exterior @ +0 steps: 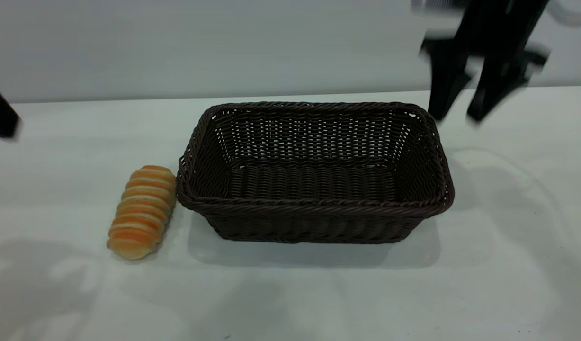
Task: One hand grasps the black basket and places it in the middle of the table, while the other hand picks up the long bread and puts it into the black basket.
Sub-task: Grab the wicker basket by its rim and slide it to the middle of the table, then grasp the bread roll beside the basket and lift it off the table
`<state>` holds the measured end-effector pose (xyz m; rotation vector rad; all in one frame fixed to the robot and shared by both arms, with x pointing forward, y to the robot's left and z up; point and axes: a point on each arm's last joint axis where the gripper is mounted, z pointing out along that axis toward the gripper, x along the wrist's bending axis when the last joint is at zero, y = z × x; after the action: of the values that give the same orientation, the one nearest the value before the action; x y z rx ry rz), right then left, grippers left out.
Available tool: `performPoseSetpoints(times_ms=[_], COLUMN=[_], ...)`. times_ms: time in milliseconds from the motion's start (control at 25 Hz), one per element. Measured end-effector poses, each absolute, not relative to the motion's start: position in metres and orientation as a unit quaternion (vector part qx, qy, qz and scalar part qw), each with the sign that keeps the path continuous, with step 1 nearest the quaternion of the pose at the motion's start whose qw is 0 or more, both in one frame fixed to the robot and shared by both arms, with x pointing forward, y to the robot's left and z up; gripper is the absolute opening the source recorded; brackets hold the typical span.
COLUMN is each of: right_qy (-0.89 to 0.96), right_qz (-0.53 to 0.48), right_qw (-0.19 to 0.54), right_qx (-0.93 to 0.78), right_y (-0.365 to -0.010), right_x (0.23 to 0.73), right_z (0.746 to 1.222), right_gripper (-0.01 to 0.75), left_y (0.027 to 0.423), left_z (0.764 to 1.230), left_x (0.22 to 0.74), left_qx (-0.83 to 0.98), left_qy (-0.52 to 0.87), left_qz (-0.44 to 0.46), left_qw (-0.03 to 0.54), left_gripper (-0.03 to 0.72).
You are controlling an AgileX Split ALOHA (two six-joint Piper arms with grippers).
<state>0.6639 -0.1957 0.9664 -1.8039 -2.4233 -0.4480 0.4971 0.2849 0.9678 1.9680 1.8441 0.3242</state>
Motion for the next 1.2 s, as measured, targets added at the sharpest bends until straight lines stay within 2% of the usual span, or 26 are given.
performPoseSetpoints(times_ms=[200, 400, 520, 760, 1040, 1120, 1200], right_qy=[-0.819, -0.834, -0.844, -0.852, -0.837, -0.83, -0.823], right_qz=[-0.193, -0.236, -0.242, -0.241, -0.277, -0.284, -0.281], right_qw=[0.004, -0.02, -0.017, -0.005, -0.063, -0.088, -0.11], right_qx=[-0.541, -0.498, -0.478, -0.464, -0.468, -0.472, -0.48], right_y=[-0.2, -0.197, -0.195, -0.204, -0.235, -0.244, -0.254], right_x=[0.621, 0.558, 0.513, 0.439, 0.356, 0.335, 0.317], right_z=[1.066, 1.121, 1.129, 1.112, 1.082, 1.074, 1.062], right_gripper=[0.511, 0.474, 0.47, 0.469, 0.469, 0.469, 0.469], left_y=[0.268, 0.254, 0.243, 0.227, 0.227, 0.227, 0.227], left_z=[0.926, 0.9, 0.886, 0.854, 0.816, 0.811, 0.809], left_x=[0.519, 0.546, 0.562, 0.588, 0.599, 0.6, 0.6], left_qx=[0.732, 0.745, 0.752, 0.759, 0.755, 0.75, 0.747], left_qy=[0.656, 0.646, 0.637, 0.627, 0.635, 0.641, 0.644], left_qz=[0.072, 0.06, 0.061, 0.072, 0.077, 0.076, 0.074], left_qw=[0.17, 0.156, 0.156, 0.158, 0.147, 0.146, 0.145], left_gripper=[0.579, 0.579, 0.579, 0.579, 0.57, 0.544, 0.475])
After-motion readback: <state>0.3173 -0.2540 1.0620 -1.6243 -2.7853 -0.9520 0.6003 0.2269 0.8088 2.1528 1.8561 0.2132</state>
